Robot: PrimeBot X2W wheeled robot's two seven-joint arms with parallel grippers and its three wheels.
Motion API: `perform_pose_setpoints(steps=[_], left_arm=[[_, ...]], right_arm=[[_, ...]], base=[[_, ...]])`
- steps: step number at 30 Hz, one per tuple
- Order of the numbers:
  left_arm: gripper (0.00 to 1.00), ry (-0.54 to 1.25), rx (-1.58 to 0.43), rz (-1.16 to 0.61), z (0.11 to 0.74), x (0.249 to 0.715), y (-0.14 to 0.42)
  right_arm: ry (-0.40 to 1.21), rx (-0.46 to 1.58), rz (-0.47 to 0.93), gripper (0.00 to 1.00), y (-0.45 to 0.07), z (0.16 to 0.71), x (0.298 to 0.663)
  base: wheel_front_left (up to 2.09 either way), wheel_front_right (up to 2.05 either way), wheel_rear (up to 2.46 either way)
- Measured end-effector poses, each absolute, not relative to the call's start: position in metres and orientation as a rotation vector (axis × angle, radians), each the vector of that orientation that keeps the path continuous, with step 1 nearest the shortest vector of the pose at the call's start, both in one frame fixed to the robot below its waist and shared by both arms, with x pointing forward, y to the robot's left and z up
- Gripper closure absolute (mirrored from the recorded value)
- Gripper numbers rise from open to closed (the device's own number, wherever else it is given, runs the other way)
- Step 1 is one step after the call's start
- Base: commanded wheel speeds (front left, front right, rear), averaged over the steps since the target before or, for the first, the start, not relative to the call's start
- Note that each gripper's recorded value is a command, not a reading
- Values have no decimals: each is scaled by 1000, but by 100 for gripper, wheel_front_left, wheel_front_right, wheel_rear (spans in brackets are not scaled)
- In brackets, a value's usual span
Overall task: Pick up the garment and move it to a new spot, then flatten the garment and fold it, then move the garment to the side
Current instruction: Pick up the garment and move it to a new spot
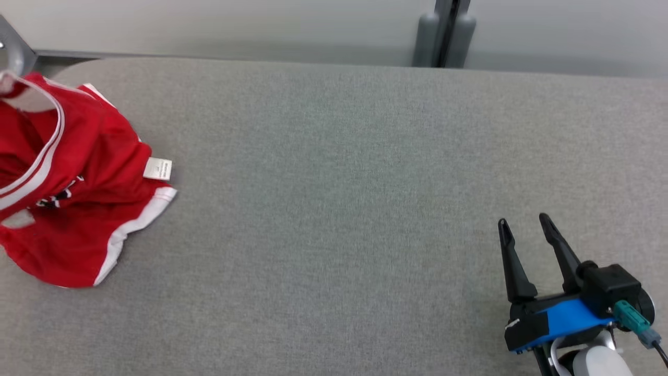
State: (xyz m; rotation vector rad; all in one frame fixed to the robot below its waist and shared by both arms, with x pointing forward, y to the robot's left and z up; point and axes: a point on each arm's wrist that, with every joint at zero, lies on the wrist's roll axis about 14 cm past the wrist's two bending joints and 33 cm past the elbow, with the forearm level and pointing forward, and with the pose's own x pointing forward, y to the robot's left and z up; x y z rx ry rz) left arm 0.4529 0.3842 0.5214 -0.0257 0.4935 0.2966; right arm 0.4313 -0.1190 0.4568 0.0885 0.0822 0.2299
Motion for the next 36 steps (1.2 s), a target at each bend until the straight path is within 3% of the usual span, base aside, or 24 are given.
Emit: perform_pose_setpoints(steps=[10,20,27,31,36], left_arm=[[100,107,97,44,685,471,309],[100,-177,58,-480,778,473,110],[100,-155,14,-808,756,457,-16],[100,-28,-30,-955,701,445,-75],[100,157,-28,-1015,620,441,-112]], right_arm=[[6,124,179,0,-137,487,399],[-29,134,57,0,-179,498,366],[-31,138,-49,0,-212,498,344],[-28,143,-107,0,-229,497,333],[-26,150,-168,0,-246,495,322]], base=[[0,0,0],[0,0,0],[0,0,0],[0,0,0],[0,0,0]])
